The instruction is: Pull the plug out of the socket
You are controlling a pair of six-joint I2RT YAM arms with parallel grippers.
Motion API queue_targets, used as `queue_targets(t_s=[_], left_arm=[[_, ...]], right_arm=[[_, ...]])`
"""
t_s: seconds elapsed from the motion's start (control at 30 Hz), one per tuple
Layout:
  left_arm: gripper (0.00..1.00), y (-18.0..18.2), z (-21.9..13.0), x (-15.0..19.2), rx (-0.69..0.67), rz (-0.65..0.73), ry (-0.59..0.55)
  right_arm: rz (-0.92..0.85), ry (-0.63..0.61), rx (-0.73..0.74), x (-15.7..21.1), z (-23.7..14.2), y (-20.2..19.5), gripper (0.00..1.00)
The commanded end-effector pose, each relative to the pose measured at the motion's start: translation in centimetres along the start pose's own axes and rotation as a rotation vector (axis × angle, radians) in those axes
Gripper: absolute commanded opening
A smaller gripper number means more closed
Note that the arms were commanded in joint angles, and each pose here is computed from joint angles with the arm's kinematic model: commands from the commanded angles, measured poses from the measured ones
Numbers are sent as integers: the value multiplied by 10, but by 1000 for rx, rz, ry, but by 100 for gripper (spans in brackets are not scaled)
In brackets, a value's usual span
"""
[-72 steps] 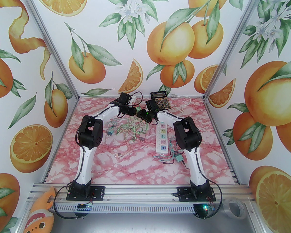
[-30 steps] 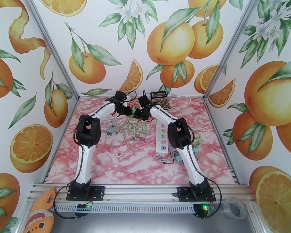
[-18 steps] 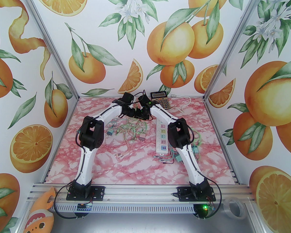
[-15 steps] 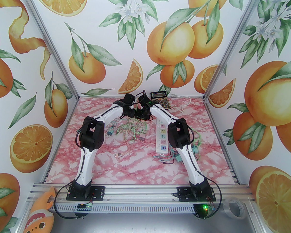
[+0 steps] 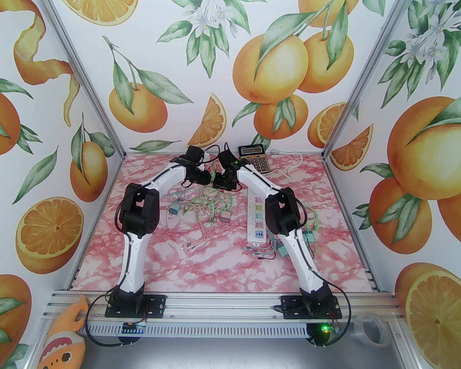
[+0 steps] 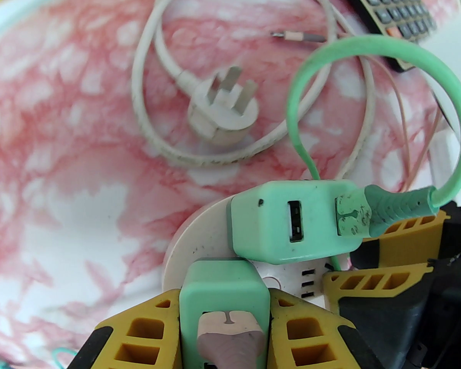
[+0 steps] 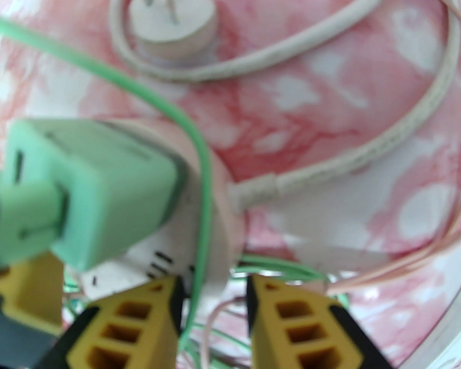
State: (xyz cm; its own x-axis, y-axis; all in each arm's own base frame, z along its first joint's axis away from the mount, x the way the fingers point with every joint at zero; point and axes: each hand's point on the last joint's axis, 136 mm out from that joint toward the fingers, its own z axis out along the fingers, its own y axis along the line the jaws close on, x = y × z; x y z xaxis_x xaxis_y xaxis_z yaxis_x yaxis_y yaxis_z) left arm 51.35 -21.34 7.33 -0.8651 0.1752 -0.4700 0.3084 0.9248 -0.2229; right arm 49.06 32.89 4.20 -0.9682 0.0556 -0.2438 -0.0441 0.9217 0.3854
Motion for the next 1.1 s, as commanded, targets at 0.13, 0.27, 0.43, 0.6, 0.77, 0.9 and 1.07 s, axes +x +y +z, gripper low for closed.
queue_targets(t_s=[0.13,0.27,0.43,0.6,0.77,0.9,1.07], left_arm=[[1,-36,-22,-9,88,50,-10],[2,-49,-21,-3,-32,204,-13],[1,-63,-15,6,-97,322,-4],[1,-60,-19,3,-72,280,-15],[1,-40,-30,-12,97,34,-23],[1,-29,-35,-17,172,-68,-19],[2,-33,-37,-16,108,17,-22]], right_arm=[[2,165,170,51,54,-50,34],[-13,169,175,51,55,-48,33],[-22,173,179,51,55,-48,33],[-29,175,181,52,55,-47,33],[-32,175,182,52,55,-47,33],[-34,174,181,52,55,-46,33],[-35,178,184,53,55,-47,33]])
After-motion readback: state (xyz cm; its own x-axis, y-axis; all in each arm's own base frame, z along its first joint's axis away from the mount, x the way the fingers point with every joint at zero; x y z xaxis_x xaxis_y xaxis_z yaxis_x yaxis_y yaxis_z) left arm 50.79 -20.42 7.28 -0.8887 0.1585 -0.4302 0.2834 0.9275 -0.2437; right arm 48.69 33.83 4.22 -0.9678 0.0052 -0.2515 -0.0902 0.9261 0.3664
